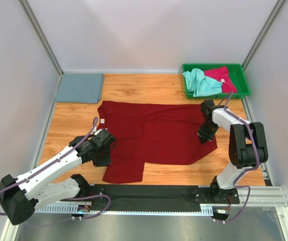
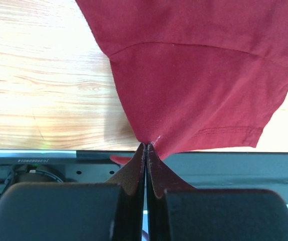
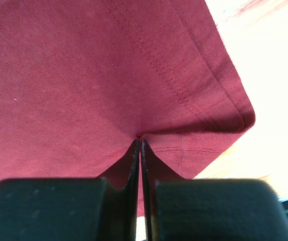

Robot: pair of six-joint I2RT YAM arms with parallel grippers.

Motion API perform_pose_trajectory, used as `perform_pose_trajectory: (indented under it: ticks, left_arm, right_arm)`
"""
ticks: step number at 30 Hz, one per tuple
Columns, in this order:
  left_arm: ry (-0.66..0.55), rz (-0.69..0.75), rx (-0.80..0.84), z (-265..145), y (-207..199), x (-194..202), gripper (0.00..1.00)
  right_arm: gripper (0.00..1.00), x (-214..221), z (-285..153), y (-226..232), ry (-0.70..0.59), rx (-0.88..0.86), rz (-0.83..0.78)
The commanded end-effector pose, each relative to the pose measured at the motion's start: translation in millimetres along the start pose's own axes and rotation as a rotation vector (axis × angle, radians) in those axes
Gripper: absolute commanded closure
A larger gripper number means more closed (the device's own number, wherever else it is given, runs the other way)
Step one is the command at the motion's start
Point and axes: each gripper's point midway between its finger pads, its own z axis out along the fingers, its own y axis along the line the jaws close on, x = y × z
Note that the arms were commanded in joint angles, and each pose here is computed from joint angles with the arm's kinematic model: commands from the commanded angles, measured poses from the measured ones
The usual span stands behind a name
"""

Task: Fold and stack the t-shirts
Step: Fold the tshirt

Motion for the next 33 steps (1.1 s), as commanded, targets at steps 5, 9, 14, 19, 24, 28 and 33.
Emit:
perform_pose_trajectory:
  ticks: [5, 9, 14, 19, 24, 28, 33]
  left_arm:
    - [-0.04, 0.032, -0.016, -13.0, 2.2, -11.2, 1.0]
    - [-0.029, 0.032, -0.018, -13.2, 3.8, -8.3, 1.0]
    - [0.001, 0.02, -0.02, -10.3, 5.2, -0.9, 1.0]
    - [0.023, 0.012, -0.037, -10.1, 6.5, 2.2, 1.0]
    - [-0.02, 0.018, -0.064, -18.8, 4.6, -15.0, 1.0]
    - [-0.053, 0.018, -0.09, -23.3, -0.5, -42.4, 1.0]
    - [-0.084, 0.046, -0.109, -22.5, -13.7, -89.3, 1.0]
  right_arm:
    - [1.0, -3.2, -16.9, -4.5, -0.051, -0.015, -0.005]
    - [1.0, 5.1, -37.8, -17.5, -0.094, -0.051, -0.009]
    - [1.0, 26.3, -50.0, -44.0, -0.108, -0.045, -0.03]
    - [1.0, 36.0, -62.4, -66.4, -0.153, -0.048, -0.032]
    - [1.0, 31.9, -69.0, -72.9, -0.162, -0.075, -0.007]
    - [1.0, 13.5, -73.7, -72.9, -0.161, -0.095, 0.043]
    - [1.0, -16.7, -74.9, -73.6, -0.166, -0.103, 0.094]
